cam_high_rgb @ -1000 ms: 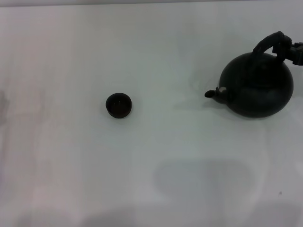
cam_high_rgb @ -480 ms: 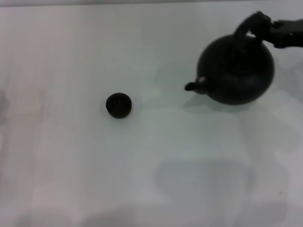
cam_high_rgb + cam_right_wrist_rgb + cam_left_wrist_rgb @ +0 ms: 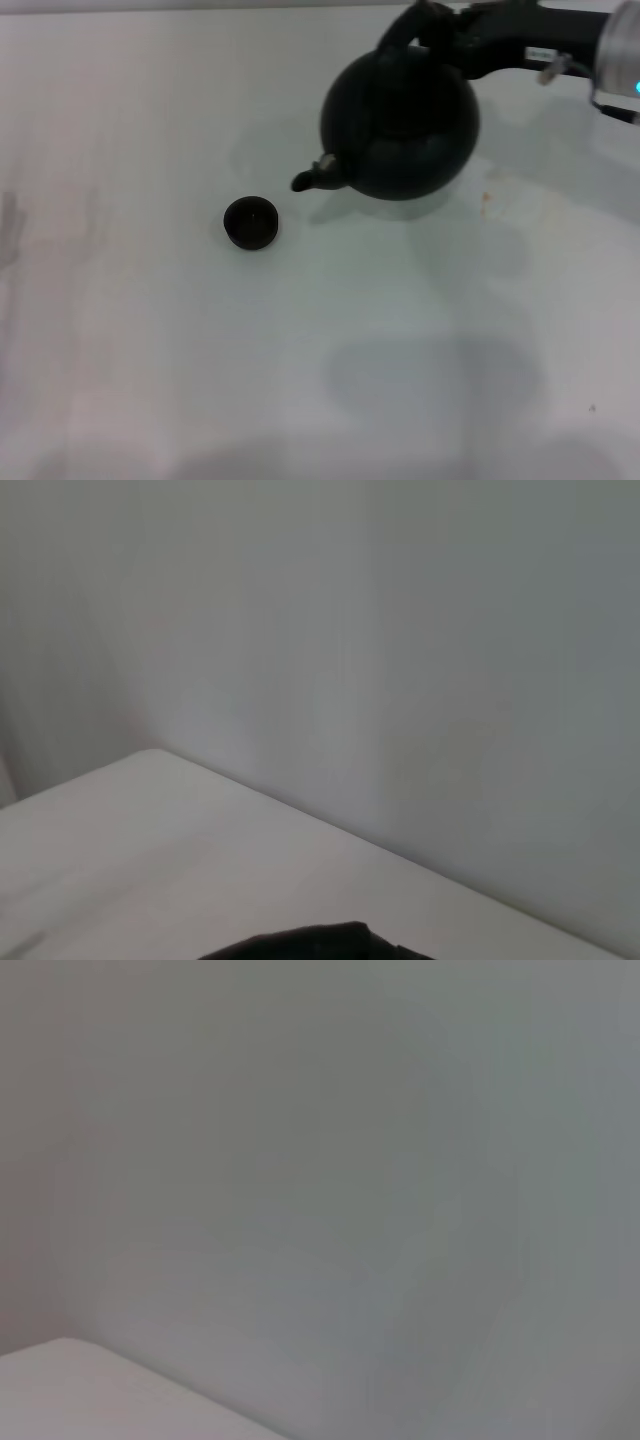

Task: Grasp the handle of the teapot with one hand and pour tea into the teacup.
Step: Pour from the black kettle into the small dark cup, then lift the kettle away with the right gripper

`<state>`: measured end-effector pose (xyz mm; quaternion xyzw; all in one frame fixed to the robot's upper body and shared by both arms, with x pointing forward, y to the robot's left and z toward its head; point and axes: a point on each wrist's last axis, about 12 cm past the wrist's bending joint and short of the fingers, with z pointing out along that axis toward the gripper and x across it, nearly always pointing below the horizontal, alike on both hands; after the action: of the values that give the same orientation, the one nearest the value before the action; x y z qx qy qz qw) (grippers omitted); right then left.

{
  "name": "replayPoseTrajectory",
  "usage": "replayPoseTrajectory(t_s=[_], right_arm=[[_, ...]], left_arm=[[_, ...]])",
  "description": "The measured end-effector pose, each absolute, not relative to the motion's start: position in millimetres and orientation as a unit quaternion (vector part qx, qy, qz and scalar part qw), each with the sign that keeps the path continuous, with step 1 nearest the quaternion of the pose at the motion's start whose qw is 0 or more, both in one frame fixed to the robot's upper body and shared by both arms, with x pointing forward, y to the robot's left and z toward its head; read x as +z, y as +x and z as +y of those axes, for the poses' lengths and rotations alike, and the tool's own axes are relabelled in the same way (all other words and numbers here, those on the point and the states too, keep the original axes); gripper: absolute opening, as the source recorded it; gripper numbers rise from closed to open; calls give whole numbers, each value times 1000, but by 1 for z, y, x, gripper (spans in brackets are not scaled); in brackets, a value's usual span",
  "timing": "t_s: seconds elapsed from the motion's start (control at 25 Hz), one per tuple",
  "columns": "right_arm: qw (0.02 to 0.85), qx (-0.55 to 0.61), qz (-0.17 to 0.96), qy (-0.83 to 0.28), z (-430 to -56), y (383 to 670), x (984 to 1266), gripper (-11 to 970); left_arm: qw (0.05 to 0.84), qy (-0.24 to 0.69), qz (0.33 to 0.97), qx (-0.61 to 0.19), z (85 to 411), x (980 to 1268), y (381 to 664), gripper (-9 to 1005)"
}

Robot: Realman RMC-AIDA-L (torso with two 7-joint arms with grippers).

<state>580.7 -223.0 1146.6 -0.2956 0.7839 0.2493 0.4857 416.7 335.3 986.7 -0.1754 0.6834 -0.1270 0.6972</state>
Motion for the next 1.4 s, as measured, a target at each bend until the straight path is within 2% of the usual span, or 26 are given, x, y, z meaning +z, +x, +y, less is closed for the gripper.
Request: replayPoseTrajectory(t_s=[0.64,1.4], right_arm=[[540,151,733,-385,-163,579,1138,168],[581,73,683,-435,-129,564,1122,147]], left_arm=[[690,-174,690,-128,334,985,418,802],[691,-172,690,-130,333,986,422,803]])
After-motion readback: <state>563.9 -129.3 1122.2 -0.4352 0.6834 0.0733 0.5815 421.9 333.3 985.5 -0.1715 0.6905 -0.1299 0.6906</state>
